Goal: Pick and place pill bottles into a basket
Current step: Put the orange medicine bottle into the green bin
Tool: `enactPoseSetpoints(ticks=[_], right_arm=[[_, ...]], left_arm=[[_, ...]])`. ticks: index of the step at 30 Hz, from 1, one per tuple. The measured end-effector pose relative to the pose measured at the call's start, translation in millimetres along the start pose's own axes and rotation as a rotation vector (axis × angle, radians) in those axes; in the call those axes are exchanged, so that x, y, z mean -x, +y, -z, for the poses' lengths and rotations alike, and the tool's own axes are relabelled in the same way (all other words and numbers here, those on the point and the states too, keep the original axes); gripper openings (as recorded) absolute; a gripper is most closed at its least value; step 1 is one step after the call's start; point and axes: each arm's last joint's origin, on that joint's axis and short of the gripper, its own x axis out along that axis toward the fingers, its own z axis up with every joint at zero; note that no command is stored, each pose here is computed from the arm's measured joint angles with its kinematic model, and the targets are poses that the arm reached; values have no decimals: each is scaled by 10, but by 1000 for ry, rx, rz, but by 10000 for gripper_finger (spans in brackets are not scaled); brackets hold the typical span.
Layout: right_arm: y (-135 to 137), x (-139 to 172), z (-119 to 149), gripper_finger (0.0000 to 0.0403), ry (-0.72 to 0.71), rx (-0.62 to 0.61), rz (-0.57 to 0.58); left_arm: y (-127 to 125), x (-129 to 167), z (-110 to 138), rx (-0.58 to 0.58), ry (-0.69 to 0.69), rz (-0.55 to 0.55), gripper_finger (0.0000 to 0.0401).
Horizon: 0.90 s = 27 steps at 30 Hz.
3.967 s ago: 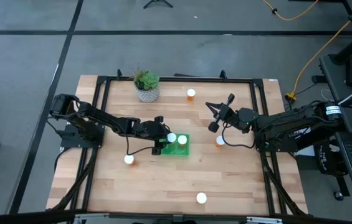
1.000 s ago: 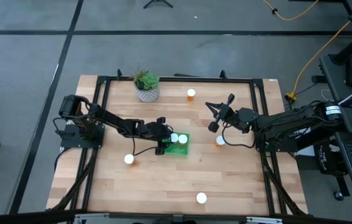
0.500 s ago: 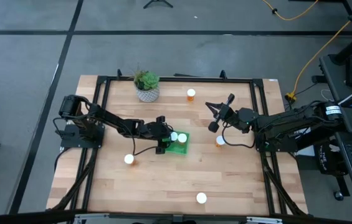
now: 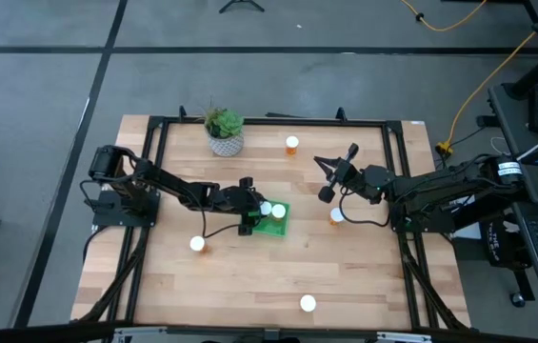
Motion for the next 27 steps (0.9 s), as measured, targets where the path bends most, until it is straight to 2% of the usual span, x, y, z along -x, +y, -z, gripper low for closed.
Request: enactPoseSetpoints(ticks=[7, 13, 27], right_arm=[[0, 0, 1, 23, 0, 0, 0], [0, 0, 1, 23, 0, 0, 0], [1, 1, 1, 23, 0, 0, 0]], left_arm=[[0, 0, 0, -22, 0, -2, 236], [15, 1, 2, -51, 6, -56, 235], [4, 1, -6, -50, -5, -25, 235]])
